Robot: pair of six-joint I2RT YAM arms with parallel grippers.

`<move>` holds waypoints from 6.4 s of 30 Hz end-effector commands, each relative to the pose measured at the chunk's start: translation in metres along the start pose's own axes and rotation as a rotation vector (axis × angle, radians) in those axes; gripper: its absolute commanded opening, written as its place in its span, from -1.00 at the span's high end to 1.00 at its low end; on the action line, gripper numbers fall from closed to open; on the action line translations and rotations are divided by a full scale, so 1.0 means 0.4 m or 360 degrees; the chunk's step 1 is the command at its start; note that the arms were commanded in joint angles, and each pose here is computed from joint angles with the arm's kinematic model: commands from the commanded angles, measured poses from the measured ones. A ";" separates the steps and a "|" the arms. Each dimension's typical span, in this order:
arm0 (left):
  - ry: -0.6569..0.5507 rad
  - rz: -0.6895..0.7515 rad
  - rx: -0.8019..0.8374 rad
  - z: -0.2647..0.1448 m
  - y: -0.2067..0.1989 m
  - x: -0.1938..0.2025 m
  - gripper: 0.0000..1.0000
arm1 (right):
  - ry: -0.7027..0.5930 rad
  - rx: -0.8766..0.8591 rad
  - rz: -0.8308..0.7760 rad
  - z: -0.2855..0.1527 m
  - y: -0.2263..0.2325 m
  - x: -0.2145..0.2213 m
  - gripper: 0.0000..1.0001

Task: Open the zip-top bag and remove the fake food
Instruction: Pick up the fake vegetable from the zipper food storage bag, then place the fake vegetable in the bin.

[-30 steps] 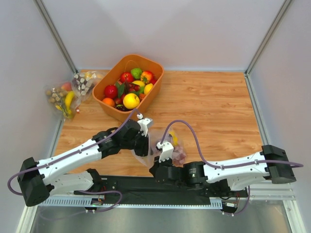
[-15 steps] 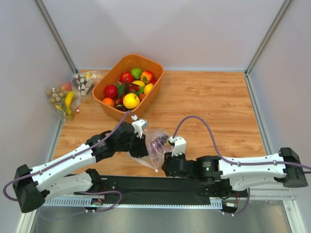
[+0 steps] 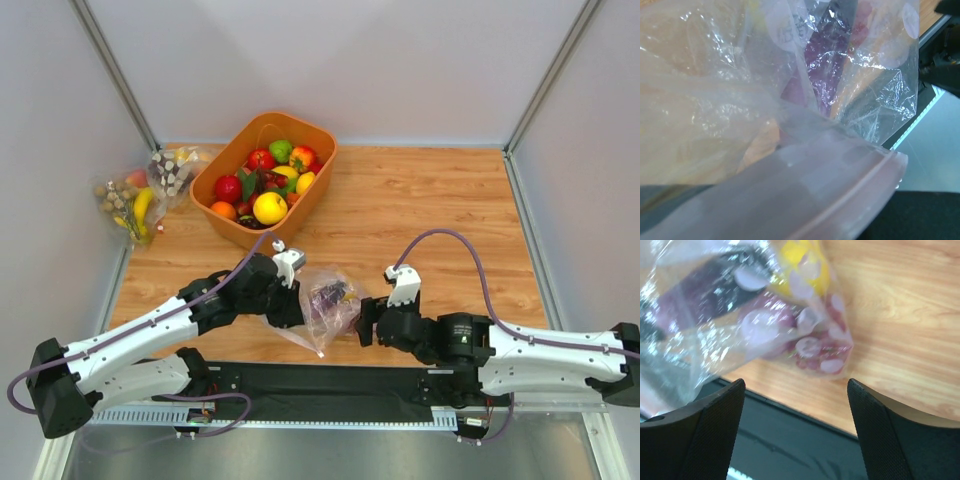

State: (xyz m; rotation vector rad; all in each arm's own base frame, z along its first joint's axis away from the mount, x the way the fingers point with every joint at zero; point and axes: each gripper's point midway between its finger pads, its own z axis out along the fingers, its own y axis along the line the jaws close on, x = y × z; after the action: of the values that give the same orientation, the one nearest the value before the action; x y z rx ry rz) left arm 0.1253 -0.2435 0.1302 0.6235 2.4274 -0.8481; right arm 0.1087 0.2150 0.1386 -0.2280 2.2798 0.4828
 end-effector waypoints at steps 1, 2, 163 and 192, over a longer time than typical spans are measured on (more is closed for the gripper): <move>-0.0006 0.0041 0.0068 -0.020 -0.023 -0.010 1.00 | -0.0112 -0.0073 -0.0031 0.035 0.012 -0.043 -0.69; 0.0004 0.0049 0.0081 -0.023 -0.027 -0.009 1.00 | -0.0133 -0.0063 -0.0033 0.047 0.007 -0.052 -0.71; -0.0453 0.0292 -0.0027 -0.489 -0.166 -0.309 1.00 | -0.0724 -0.0060 -0.0382 -0.126 -0.035 -0.290 0.99; -0.0497 -0.0096 -0.0970 -0.162 0.538 -0.888 -0.27 | -0.0532 -0.0358 -0.0412 -0.091 0.081 -0.222 0.99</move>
State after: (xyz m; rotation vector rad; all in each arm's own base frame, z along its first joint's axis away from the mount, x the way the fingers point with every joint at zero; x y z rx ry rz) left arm 0.4955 -0.1408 0.2487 0.1430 2.3543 -0.1664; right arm 0.1369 0.2232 0.2266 -0.5260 1.8567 0.5336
